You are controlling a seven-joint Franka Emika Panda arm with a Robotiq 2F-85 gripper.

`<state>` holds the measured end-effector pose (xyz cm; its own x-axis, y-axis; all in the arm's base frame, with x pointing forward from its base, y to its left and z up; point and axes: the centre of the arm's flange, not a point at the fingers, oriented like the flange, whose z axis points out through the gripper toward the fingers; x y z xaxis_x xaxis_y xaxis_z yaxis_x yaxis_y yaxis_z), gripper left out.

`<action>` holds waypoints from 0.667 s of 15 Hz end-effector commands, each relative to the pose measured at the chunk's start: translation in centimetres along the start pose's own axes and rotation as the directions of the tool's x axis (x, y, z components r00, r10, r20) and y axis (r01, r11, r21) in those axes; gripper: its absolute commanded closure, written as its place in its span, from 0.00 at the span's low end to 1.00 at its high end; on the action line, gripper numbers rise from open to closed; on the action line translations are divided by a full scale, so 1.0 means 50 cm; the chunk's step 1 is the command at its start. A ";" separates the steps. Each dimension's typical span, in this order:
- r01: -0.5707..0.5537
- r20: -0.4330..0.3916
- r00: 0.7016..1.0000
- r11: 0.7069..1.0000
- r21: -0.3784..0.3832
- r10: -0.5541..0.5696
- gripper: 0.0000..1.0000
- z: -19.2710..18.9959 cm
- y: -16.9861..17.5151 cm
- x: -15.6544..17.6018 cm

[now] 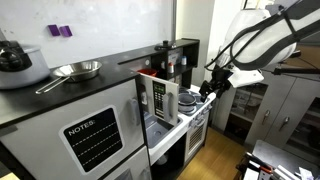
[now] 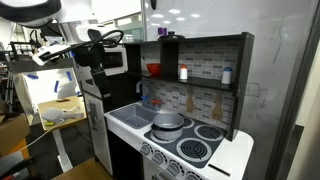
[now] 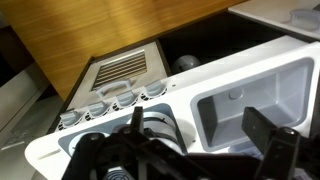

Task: Put the pot in the sink on the stove.

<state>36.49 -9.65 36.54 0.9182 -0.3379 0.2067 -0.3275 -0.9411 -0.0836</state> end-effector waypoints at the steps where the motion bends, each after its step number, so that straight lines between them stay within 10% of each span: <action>1: 0.142 0.053 0.989 0.990 -0.021 -0.141 0.00 -0.022 0.003 -0.022; 10: 0.281 0.124 0.953 0.959 -0.031 -0.275 0.00 -0.028 -0.006 -0.017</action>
<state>35.51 -9.11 37.78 0.9932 -0.0625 0.0986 -0.0636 -0.9979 0.0081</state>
